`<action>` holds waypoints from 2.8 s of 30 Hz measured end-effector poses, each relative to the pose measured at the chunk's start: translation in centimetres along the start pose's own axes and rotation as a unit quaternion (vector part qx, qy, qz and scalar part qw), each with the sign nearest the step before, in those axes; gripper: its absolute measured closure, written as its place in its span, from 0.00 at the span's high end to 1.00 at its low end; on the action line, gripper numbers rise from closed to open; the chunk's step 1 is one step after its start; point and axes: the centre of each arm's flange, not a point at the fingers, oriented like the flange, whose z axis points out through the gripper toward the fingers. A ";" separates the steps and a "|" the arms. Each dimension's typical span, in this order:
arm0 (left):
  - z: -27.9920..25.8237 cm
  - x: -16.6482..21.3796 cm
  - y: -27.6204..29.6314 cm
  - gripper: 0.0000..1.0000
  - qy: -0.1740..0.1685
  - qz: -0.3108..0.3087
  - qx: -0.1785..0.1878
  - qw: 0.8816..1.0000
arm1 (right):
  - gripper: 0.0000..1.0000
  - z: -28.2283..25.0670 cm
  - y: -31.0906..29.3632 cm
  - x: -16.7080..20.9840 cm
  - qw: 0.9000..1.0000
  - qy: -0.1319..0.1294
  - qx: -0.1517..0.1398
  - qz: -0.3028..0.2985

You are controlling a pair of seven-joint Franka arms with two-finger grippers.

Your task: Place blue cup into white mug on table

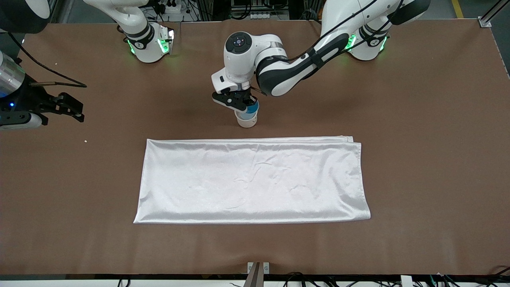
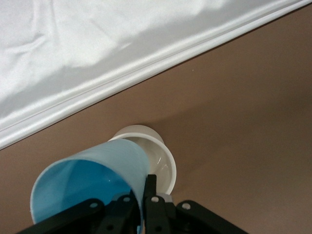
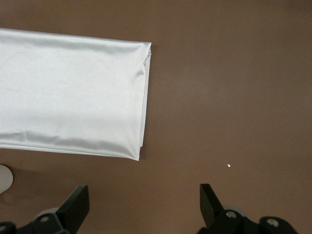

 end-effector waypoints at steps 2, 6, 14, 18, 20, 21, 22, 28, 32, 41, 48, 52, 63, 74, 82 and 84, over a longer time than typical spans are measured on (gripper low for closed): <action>0.1 0.0 0.0 0.04 -0.001 0.000 0.000 1.000 | 1.00 0.1 0.0 0.0 1.000 -0.001 0.000 -0.003; 0.4 -0.2 0.1 0.04 -0.004 0.001 0.000 1.000 | 1.00 0.1 0.0 0.0 1.000 -0.001 0.000 -0.004; 1.1 -0.4 0.3 0.04 -0.011 0.003 0.000 1.000 | 1.00 0.1 0.0 0.0 1.000 -0.001 0.000 -0.004; 1.8 -0.7 0.5 0.04 -0.014 0.008 0.002 1.000 | 1.00 0.1 0.0 0.0 1.000 0.000 0.000 -0.004; 2.1 -0.8 0.7 0.04 -0.015 0.010 0.003 1.000 | 1.00 0.1 0.0 0.0 1.000 0.000 0.000 -0.004; 2.2 -0.8 0.7 0.04 -0.015 0.011 0.004 1.000 | 1.00 0.1 0.0 0.0 1.000 0.001 0.000 -0.004; 2.3 -0.9 0.7 0.04 -0.014 0.013 0.005 1.000 | 1.00 0.1 0.0 0.0 1.000 0.001 0.000 -0.004; 3.1 -0.9 0.6 0.06 -0.012 0.019 0.011 1.000 | 1.00 -0.4 0.0 0.2 1.000 0.009 0.000 -0.004; 3.2 -0.8 0.6 0.22 -0.011 0.019 0.012 1.000 | 1.00 -0.9 0.1 0.2 1.000 0.014 -0.001 -0.004; 2.6 -0.1 0.1 0.65 -0.005 0.013 0.010 1.000 | 1.00 -1.8 0.1 0.3 1.000 0.023 -0.001 -0.004; 0.1 0.3 -0.2 0.99 0.004 0.009 0.021 1.000 | 1.00 -2.1 0.2 0.3 1.000 0.026 -0.001 -0.003; -2.7 0.4 -1.1 1.00 0.003 -0.005 0.041 0.999 | 1.00 -2.2 0.2 0.3 1.000 0.025 -0.001 -0.003; -12.8 -1.5 -3.9 1.00 -0.009 -0.059 0.105 0.993 | 1.00 -2.5 0.4 0.0 1.000 0.017 -0.001 -0.001; -19.0 -1.2 -9.5 1.00 -0.012 -0.066 0.129 0.989 | 1.00 -2.4 1.1 -0.2 1.000 0.008 -0.001 0.005; -22.7 -1.2 -14.2 1.00 -0.020 -0.065 0.144 0.987 | 1.00 -2.6 1.4 -0.5 1.000 0.001 0.000 0.009; -23.5 -1.3 -15.2 1.00 -0.021 -0.066 0.147 0.987 | 1.00 -2.5 1.4 -0.6 1.000 -0.005 0.004 0.009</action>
